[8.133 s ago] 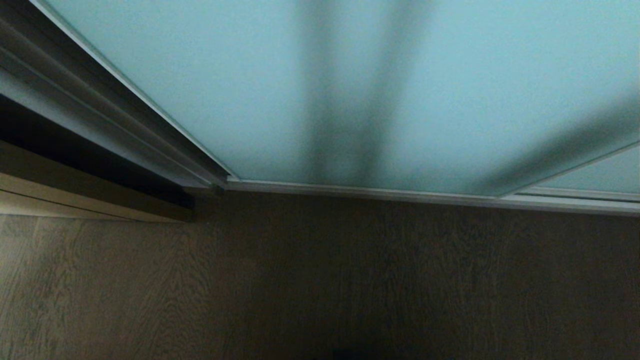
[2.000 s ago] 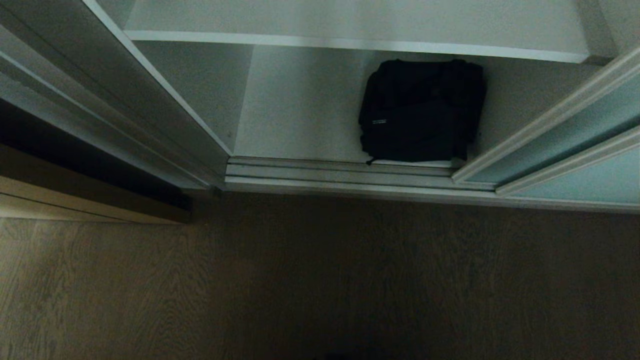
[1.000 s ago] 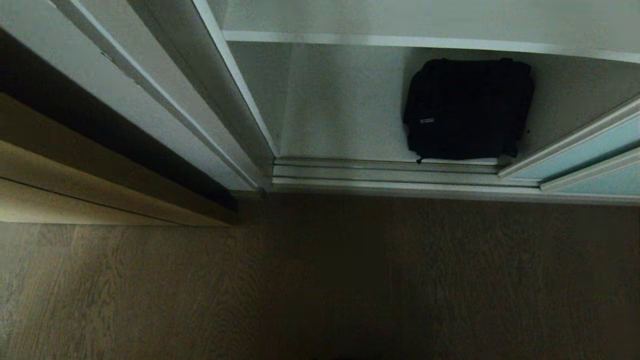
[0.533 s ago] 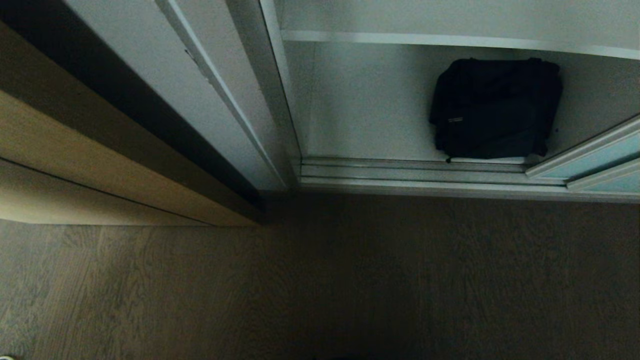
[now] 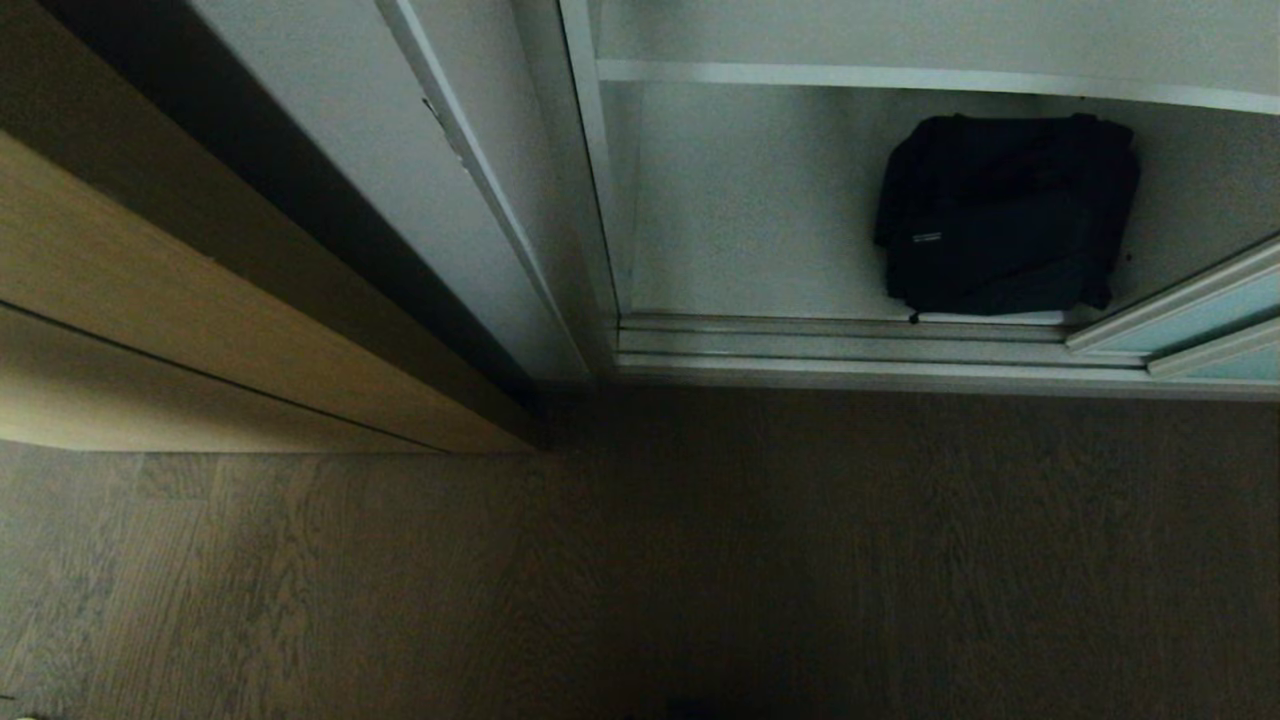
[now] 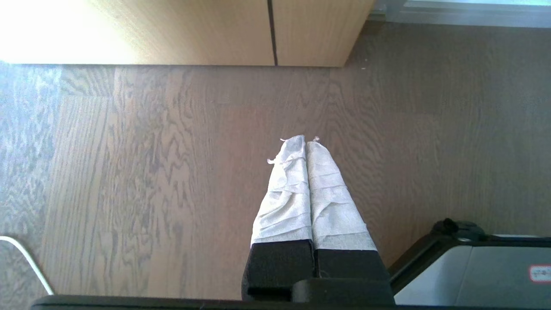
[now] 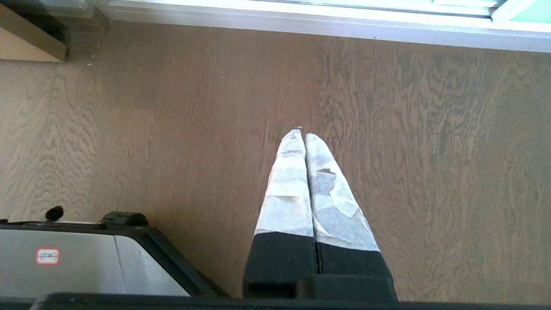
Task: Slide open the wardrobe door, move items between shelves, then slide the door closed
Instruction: Open the door
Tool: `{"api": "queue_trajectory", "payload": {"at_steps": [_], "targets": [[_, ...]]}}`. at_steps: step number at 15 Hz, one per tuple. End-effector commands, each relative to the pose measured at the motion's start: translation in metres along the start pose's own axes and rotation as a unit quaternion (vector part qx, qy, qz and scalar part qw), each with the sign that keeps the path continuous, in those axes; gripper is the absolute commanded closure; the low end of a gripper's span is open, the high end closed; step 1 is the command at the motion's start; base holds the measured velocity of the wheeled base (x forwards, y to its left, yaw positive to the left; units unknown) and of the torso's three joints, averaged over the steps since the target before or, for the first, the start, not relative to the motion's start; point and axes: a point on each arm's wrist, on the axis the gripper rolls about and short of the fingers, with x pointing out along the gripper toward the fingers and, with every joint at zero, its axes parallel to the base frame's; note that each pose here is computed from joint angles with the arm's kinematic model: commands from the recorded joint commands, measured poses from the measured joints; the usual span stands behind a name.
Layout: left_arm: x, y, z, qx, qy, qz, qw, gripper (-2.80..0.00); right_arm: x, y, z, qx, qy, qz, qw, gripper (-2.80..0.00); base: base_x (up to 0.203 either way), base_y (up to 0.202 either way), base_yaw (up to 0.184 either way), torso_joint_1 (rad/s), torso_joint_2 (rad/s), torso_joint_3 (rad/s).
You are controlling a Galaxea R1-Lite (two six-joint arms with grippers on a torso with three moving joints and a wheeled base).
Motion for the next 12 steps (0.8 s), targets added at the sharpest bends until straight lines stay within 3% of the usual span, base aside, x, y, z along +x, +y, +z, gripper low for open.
{"api": "queue_trajectory", "payload": {"at_steps": [1,4,10,12], "targets": [[0.0002,0.0,0.0,-0.001,0.001,0.0,1.0,0.0,0.0001,0.0,0.0001,0.0,0.0,0.0,1.0,0.0,0.0,0.0,0.0,0.0,0.0,0.0],[0.0002,0.0,0.0,-0.002,0.001,0.0,1.0,0.0,0.0001,0.0,0.0001,0.0,0.0,0.0,1.0,0.0,0.041,0.0,0.0,-0.001,0.0,-0.001],[0.0001,0.0,0.0005,-0.003,0.0,0.001,1.0,0.0,0.0001,0.0,0.0001,0.0,0.0,0.0,1.0,0.0,0.192,0.0,0.002,0.004,0.0,0.003],[0.0002,0.0,0.0002,-0.003,0.001,0.0,1.0,0.0,0.0001,0.0,0.0001,0.0,0.0,0.0,1.0,0.0,0.053,0.0,0.001,0.004,0.0,-0.003]]}}
